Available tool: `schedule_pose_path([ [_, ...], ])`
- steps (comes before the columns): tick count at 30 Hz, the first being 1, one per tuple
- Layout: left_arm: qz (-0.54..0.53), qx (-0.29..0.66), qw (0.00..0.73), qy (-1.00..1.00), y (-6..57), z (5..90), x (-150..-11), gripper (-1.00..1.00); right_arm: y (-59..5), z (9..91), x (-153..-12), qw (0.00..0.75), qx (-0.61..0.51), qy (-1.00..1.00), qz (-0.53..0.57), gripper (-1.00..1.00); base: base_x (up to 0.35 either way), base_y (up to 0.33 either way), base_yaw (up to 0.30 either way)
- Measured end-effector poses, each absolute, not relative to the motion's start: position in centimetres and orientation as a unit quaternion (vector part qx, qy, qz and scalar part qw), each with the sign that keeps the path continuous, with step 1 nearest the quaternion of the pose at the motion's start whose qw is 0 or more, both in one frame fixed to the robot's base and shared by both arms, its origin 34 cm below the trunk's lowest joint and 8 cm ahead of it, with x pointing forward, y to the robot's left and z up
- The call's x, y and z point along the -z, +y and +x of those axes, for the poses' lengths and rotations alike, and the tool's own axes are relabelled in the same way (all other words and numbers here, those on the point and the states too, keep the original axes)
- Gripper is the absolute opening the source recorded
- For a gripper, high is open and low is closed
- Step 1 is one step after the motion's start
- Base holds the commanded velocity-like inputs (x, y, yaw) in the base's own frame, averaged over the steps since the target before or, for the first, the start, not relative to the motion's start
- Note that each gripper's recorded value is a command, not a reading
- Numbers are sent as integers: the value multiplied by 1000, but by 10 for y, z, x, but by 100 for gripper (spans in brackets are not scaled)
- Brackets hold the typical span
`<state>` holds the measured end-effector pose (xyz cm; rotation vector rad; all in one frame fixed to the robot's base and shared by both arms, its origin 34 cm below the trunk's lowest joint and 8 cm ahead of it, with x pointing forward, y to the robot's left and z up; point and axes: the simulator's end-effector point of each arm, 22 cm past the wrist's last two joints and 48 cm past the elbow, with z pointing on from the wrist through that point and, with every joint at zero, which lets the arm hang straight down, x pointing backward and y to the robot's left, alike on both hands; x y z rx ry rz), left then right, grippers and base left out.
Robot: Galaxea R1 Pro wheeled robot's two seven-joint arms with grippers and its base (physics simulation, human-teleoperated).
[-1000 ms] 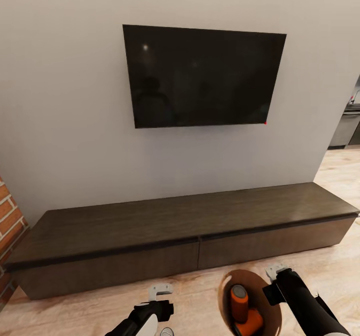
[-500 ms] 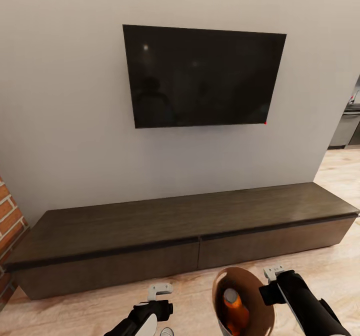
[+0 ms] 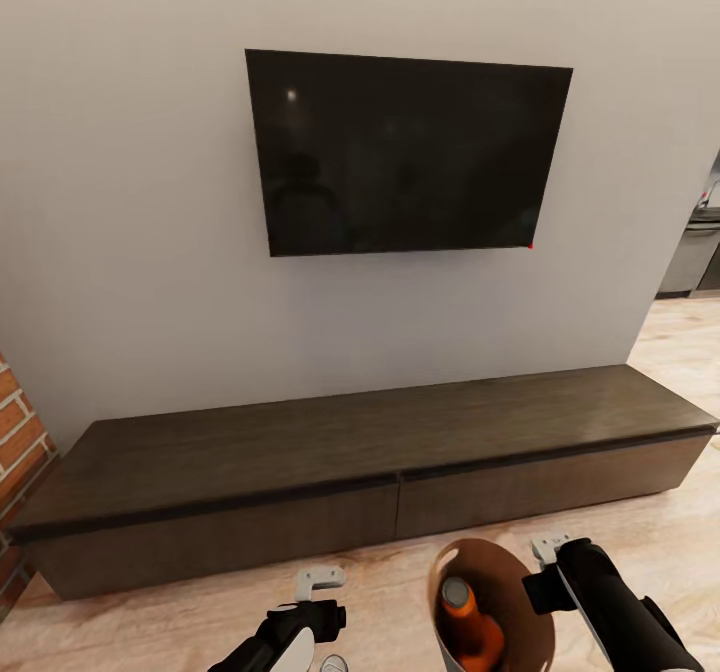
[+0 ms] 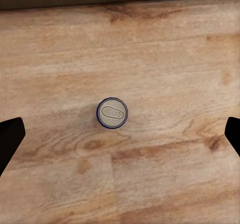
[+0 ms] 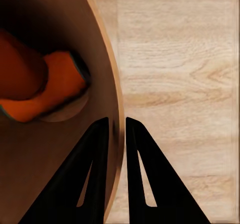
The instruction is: Put the three can of soda from the living room inside the tash can in the kitchen.
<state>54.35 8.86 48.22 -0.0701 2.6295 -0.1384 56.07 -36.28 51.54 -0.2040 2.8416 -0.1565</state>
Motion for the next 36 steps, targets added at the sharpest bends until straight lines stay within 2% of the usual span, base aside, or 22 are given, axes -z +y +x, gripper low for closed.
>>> schedule_pose_path([
  [36,-26,52,252,966,88,544,-483,100,-362,548,-514,115,45,991,-57,-100,0,0,0],
])
